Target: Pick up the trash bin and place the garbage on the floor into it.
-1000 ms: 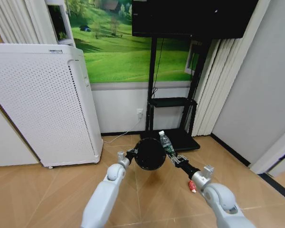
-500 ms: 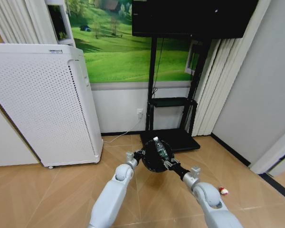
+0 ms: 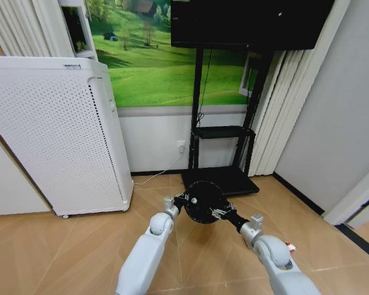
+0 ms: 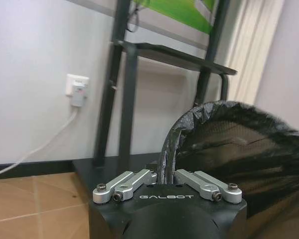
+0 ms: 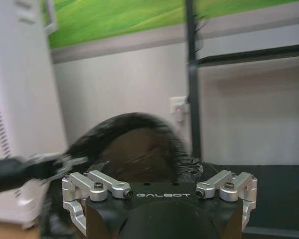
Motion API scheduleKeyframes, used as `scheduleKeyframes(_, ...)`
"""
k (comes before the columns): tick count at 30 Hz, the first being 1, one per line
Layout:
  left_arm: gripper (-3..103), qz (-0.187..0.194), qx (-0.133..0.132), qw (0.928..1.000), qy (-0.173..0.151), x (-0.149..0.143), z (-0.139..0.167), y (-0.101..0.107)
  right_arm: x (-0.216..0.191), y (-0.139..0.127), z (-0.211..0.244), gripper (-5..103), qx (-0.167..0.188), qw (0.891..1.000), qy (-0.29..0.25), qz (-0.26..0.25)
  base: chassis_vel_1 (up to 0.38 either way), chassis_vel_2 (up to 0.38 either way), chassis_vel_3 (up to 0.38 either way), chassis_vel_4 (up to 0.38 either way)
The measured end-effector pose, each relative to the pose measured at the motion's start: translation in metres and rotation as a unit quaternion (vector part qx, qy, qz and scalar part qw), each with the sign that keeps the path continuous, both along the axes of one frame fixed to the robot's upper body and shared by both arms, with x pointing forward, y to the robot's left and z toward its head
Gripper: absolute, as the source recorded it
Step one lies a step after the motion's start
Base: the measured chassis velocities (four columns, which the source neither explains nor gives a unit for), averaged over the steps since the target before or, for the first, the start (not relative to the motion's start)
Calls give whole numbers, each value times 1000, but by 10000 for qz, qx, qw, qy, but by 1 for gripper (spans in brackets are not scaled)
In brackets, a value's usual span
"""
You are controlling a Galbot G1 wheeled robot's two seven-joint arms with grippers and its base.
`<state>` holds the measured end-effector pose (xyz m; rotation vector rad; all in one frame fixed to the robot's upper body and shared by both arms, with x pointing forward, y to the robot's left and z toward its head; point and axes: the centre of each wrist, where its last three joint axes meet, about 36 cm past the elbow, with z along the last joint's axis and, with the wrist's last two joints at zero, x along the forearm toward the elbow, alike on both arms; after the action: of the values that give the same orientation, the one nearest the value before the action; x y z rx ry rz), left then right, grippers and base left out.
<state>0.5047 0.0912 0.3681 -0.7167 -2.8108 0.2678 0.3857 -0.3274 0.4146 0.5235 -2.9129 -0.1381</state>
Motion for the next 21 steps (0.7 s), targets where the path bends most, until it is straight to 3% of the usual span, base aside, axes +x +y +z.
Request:
scheduleKeyframes(3,3,479,69,9988,-19,-7,2,46,-2,-11,10,100,16,9963,-56,-857,0,0,0,0)
scheduleKeyframes(4,3,479,69,9988,-19,-7,2,46,-2,-11,10,100,16,9963,-56,-857,0,0,0,0)
scheduleKeyframes(7,3,1110,410,9928,-165,-18,12,121,-3,-18,-3,100,-144,9814,102,-1913,0,0,0,0)
scheduleKeyframes(8,3,1110,410,9928,-165,-18,12,121,-3,-18,-3,100,-144,9814,102,-1913,0,0,0,0)
scheduleKeyframes(10,3,1245,488,9908,-216,-27,21,145,-3,-18,-11,100,-205,9762,179,-2152,0,0,0,0)
scheduleKeyframes(11,3,1373,621,9880,-337,-41,35,172,-5,-19,-20,100,-249,9728,267,-2286,0,0,0,0)
scheduleKeyframes(15,3,1476,784,9848,-479,-63,51,196,-7,-21,-34,100,-358,9693,378,-2403,0,0,0,0)
scheduleKeyframes(21,3,1559,843,9828,-520,-103,62,212,-10,-25,-52,100,-580,9693,432,-2349,0,0,0,0)
